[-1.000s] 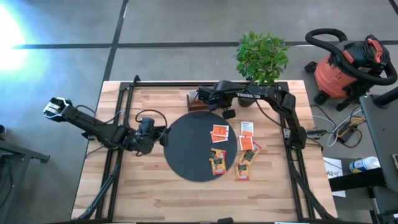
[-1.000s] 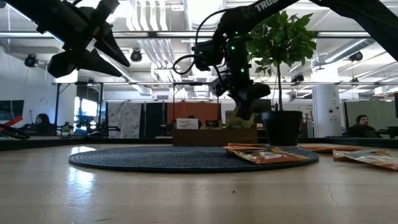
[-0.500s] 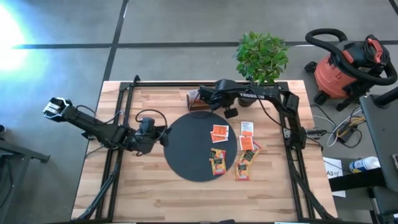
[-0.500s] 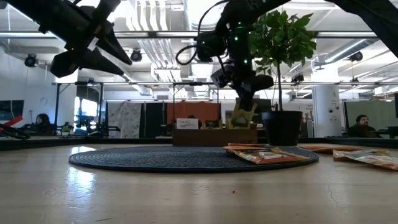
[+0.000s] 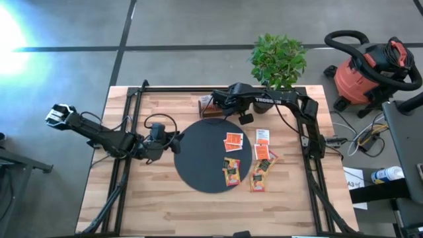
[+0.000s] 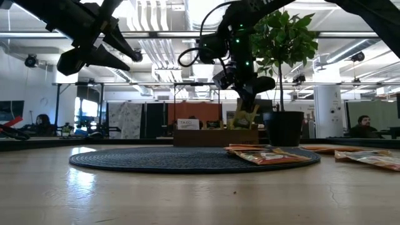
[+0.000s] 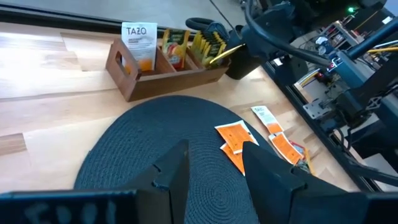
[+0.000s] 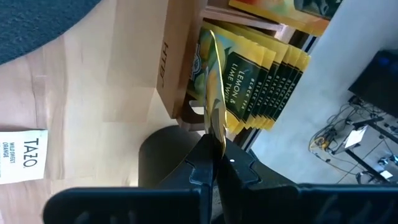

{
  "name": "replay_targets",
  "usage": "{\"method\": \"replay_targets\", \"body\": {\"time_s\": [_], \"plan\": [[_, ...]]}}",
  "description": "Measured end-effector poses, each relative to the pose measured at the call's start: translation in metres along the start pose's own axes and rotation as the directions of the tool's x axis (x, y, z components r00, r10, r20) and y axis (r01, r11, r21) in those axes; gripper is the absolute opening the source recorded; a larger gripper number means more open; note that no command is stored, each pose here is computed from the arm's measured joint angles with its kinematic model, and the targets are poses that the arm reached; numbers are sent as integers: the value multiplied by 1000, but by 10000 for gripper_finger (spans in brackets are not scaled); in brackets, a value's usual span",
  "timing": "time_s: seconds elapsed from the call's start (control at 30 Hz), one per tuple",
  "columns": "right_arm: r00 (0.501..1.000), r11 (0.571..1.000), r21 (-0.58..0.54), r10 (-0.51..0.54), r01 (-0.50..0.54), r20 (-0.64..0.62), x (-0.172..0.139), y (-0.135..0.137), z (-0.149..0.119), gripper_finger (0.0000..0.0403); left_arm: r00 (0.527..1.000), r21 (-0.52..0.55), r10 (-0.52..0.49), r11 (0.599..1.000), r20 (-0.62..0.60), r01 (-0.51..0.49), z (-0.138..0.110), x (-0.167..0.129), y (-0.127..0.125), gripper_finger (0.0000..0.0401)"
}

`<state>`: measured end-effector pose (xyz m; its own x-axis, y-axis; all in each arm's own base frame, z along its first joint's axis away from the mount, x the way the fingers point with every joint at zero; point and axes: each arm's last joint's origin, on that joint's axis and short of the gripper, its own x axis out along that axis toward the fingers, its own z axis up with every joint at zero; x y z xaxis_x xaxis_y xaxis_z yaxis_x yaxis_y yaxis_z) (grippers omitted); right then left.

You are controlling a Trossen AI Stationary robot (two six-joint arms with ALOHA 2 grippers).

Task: Pick & Place Tea
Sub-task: Put the yellow tea bag into the right section of the brown wooden organizer, then put the orange tea bag into the middle section of the brown wooden organizer

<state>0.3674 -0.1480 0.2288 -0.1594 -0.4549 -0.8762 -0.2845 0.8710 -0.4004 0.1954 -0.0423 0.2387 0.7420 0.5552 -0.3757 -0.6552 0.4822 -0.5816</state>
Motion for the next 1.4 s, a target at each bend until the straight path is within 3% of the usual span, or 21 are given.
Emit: {"method": "replay_targets", "body": {"time_s": [0.77,1.1,1.27,1.4], "plan": [[996,998,-39,40,-43,-74,31,5,15,8,1000,68,-15,998,-15,16,0,0,-1,142],[998,999,19,-31,32,-54,36,1,22,11,999,77,-24,997,-36,27,-1,0,-1,142],[997,992,109,-57,62,-48,34,-2,23,45,999,94,-24,995,-37,27,-1,0,-1,142],[995,991,101,-81,86,-55,34,-3,23,90,999,94,-24,995,-37,27,-1,0,-1,142]]}}
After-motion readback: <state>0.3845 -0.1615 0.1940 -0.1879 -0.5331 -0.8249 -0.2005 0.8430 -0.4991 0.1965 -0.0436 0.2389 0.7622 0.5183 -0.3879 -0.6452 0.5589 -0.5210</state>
